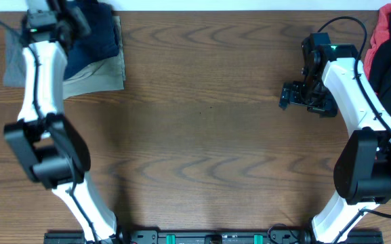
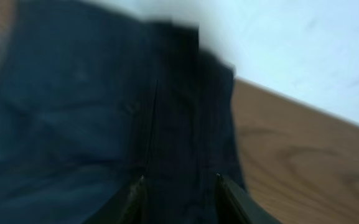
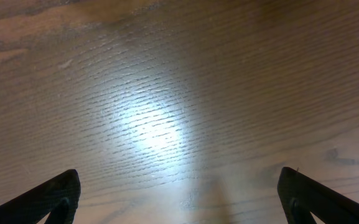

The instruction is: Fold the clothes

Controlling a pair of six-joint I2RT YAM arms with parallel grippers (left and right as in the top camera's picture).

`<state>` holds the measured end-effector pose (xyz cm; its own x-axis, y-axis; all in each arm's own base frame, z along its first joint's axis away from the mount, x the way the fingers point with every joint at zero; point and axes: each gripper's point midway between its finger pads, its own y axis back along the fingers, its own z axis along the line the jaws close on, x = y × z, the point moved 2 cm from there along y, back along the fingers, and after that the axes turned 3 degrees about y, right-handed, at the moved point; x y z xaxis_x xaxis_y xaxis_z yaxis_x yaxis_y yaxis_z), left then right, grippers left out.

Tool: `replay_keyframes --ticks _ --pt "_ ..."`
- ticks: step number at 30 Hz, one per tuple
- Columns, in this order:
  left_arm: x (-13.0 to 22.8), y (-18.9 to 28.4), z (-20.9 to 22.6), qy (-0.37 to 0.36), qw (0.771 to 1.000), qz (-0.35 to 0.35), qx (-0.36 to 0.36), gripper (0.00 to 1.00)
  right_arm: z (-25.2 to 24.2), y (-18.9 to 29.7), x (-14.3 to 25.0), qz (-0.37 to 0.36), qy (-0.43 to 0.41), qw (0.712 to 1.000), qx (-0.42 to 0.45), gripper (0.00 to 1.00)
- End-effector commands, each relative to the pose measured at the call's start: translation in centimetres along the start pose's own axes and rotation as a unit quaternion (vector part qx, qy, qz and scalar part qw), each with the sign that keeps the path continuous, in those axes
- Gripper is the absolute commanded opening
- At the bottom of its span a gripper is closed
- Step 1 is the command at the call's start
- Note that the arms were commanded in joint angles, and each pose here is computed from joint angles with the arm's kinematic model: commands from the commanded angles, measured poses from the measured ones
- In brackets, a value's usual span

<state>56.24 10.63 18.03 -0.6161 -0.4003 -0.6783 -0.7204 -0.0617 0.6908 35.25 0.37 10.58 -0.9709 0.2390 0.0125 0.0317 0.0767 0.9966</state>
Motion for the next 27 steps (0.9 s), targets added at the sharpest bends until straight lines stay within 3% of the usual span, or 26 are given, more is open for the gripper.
replay_keyframes --ticks 1,7,17,24,27 --pt "3.0 -3.6 1.0 0.007 0.999 0.037 -0.008 0.40 0.0 0.1 -0.1 -0.002 -0.009 1.000 -0.001 0.99" --pt "7.2 -6.7 3.5 0.013 0.994 0.102 -0.033 0.43 0.0 0.1 -0.1 -0.001 -0.009 1.000 -0.001 0.99" --pt "9.7 -4.2 9.2 0.062 0.978 0.182 -0.085 0.44 0.0 0.1 -0.1 -0.002 -0.009 1.000 -0.001 0.99" --pt "6.3 2.0 8.8 0.071 0.982 0.157 -0.083 0.46 0.0 0.1 -0.1 -0.002 -0.009 1.000 -0.001 0.99" --pt "3.2 6.0 7.2 0.062 0.990 0.108 -0.070 0.63 0.0 0.1 -0.1 -0.002 -0.009 1.000 -0.001 0.99"
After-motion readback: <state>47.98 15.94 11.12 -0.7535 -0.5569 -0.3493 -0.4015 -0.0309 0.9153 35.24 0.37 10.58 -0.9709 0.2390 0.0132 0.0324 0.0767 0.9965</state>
